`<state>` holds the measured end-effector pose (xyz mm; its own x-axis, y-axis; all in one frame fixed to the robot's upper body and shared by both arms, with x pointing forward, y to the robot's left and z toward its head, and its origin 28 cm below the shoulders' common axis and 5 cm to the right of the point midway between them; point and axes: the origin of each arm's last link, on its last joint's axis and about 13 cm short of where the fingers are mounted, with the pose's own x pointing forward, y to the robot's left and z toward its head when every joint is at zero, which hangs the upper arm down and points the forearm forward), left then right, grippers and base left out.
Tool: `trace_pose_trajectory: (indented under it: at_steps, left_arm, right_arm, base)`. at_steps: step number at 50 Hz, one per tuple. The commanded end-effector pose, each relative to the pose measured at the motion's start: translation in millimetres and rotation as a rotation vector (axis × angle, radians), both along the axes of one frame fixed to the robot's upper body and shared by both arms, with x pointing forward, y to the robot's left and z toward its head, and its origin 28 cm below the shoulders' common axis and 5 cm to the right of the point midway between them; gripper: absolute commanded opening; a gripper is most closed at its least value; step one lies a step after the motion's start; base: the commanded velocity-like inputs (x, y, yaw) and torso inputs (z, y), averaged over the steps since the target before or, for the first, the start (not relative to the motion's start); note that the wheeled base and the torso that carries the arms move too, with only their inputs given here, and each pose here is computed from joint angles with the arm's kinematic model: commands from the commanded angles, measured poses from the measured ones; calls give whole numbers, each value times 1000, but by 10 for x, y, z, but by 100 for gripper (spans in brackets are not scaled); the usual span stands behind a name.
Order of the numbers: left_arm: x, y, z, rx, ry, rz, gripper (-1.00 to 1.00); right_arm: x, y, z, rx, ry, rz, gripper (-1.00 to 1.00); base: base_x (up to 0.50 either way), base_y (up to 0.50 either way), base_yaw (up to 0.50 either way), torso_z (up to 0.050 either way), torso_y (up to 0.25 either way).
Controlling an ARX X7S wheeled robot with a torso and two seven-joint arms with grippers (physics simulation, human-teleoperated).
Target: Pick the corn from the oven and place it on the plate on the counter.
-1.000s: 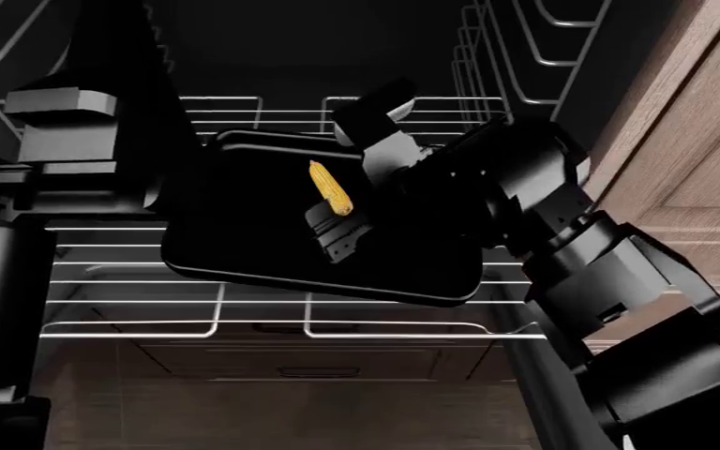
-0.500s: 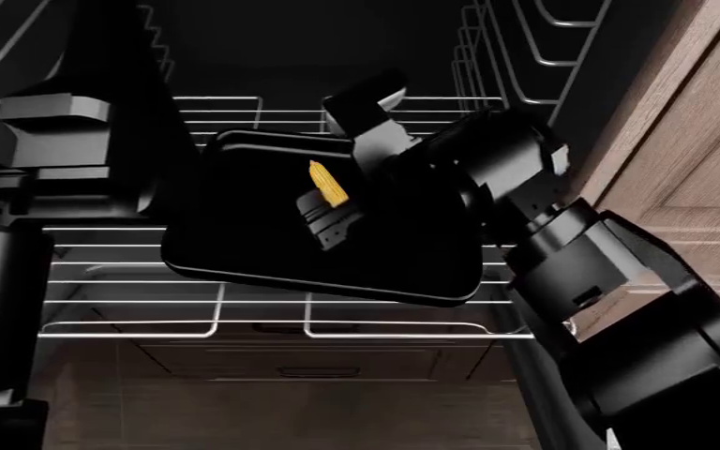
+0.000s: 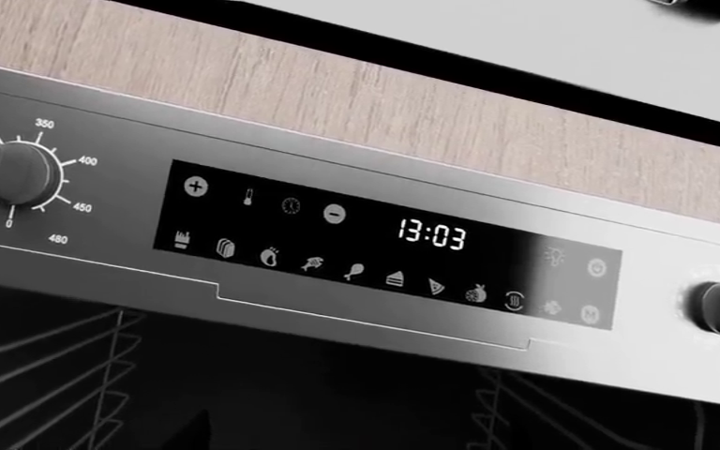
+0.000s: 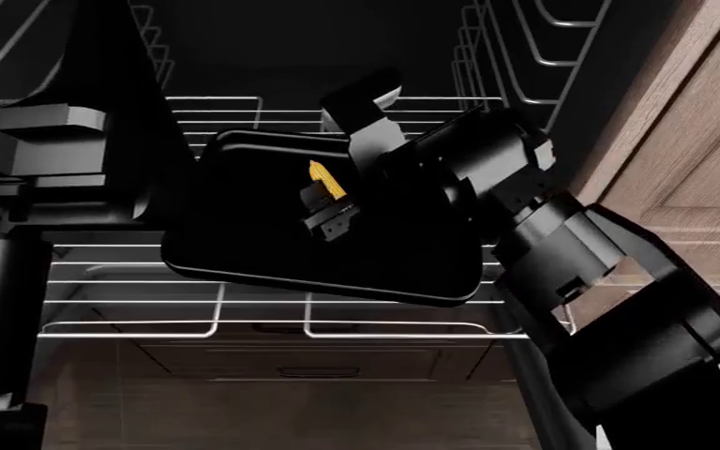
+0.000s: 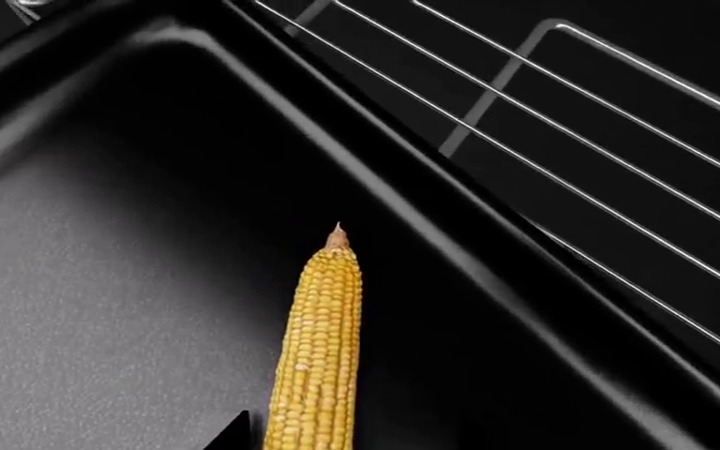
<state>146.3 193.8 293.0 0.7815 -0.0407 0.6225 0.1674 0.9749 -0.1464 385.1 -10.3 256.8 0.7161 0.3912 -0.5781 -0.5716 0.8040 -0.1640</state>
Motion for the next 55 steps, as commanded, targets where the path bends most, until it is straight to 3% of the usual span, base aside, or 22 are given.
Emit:
trace_pose_trajectory:
  at_steps: [1, 18, 38, 55]
  left_arm:
    - [8, -3, -17, -2, 5, 0, 100]
    - [-6, -17, -6, 2, 4, -6, 100]
    - [-49, -34, 42, 13, -9, -3, 100]
    - [-62, -75, 74, 27, -16, -14, 100]
  right_arm:
    - [16, -4, -13, 9, 3, -2, -100]
    - [-12, -8, 5, 34, -4, 2, -100]
    - [-153, -84, 259, 77, -59, 11, -100]
    - [-547, -201, 395, 158, -89, 21, -100]
  base:
    - [0, 0, 0, 0, 0]
    - [0, 0, 0, 0, 0]
    - [0, 0, 0, 0, 0]
    - [0, 0, 0, 0, 0]
